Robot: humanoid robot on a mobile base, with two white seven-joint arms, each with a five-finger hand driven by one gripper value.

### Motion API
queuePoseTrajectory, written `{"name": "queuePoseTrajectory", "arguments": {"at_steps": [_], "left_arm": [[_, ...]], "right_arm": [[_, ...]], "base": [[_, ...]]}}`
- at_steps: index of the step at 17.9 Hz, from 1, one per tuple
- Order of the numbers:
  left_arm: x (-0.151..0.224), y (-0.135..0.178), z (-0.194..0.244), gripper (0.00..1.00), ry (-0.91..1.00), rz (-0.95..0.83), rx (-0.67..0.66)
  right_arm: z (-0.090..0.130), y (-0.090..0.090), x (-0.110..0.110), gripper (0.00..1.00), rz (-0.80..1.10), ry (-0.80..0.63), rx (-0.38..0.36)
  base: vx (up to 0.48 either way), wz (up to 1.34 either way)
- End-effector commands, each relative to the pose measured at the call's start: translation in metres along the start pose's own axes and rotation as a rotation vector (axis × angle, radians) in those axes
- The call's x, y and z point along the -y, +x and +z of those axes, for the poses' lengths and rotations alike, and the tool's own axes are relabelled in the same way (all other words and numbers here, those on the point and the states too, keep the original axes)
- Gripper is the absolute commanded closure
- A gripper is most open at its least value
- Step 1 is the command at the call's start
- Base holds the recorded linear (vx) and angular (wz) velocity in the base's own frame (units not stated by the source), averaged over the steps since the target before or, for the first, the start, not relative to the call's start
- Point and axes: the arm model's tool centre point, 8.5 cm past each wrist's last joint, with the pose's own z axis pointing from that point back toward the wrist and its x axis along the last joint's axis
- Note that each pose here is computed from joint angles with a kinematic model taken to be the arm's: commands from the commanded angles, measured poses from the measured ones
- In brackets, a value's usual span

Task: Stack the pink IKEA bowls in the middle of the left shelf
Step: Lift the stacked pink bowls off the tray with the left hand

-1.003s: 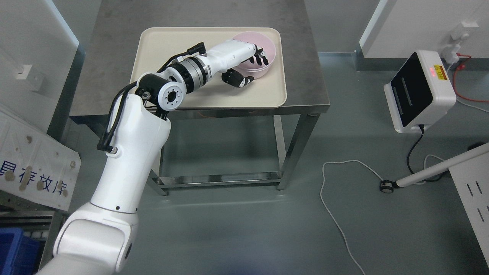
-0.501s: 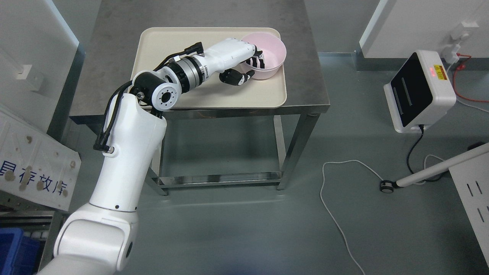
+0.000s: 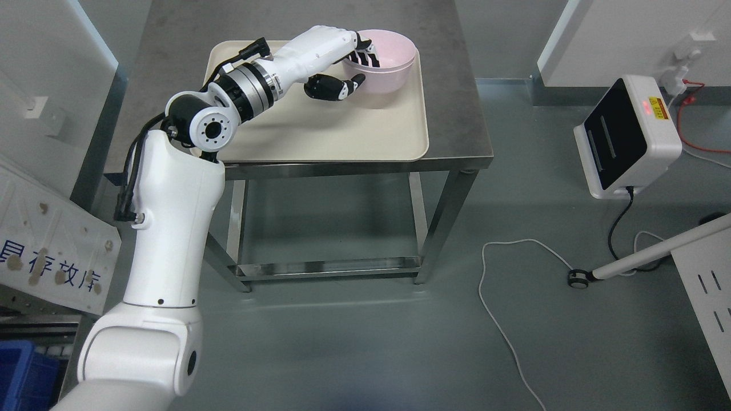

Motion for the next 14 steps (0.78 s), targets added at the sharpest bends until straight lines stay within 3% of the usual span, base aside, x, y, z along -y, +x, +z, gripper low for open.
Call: {"name": "queuePoseTrajectory", "arguments": {"at_steps": [1,14], "left_arm": [[-0.038,-0.022,0.037,0.91,0.165,0.045,-0.029],[-0.05,-0.02,0.045,0.92,0.209,0.036,-0.02]], "right_arm": [[0.0,0.0,0.012,0.0,0.001,-0.019,0.0],[0.0,0.0,0.011,0.0,0.003,-0.017,0.0]], "base": [[0.0,0.0],[0.0,0.0]]}}
